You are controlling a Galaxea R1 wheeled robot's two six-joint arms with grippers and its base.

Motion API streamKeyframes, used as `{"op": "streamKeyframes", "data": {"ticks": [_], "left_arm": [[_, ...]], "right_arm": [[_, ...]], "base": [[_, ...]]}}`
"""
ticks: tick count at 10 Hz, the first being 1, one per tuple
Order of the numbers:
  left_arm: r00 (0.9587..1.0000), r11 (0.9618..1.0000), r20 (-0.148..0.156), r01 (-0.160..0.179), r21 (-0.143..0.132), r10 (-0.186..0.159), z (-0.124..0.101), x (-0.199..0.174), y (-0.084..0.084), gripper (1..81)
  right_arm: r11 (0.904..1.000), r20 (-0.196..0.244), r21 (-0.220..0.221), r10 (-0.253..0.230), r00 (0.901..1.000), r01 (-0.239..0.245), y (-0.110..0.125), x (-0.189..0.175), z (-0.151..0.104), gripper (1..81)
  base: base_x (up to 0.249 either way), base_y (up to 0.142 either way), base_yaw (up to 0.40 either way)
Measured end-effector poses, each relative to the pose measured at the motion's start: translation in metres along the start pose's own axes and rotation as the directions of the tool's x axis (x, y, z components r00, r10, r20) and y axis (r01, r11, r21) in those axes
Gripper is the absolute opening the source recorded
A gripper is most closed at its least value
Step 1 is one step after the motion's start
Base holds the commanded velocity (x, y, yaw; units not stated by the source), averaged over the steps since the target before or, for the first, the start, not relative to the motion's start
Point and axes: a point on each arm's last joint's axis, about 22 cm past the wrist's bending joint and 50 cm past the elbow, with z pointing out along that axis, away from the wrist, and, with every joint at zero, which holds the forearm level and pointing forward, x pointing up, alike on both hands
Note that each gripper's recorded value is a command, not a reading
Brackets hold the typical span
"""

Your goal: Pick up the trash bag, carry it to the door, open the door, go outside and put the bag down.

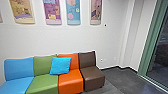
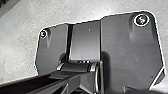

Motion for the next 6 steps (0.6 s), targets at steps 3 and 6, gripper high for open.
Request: {"op": "streamKeyframes", "data": {"ticks": [3,6], "left_arm": [[1.0,1.0,0.001,0.0,-0.002,0.0,0.0002,-0.0008,0.0011,81.1],[1.0,1.0,0.002,0.001,-0.003,-0.001,0.0007,-0.0013,0.0028,81.1]], "right_arm": [[1.0,0.0,-0.001,0.0,1.0,0.0,0.0009,-0.0006,-0.0003,81.1],[1.0,0.0,-0.001,0.0,1.0,0.0,0.0012,0.0,-0.0003,81.1]], "base": [[0.132,0.0,0.0],[0.132,0.0,0.0]]}}
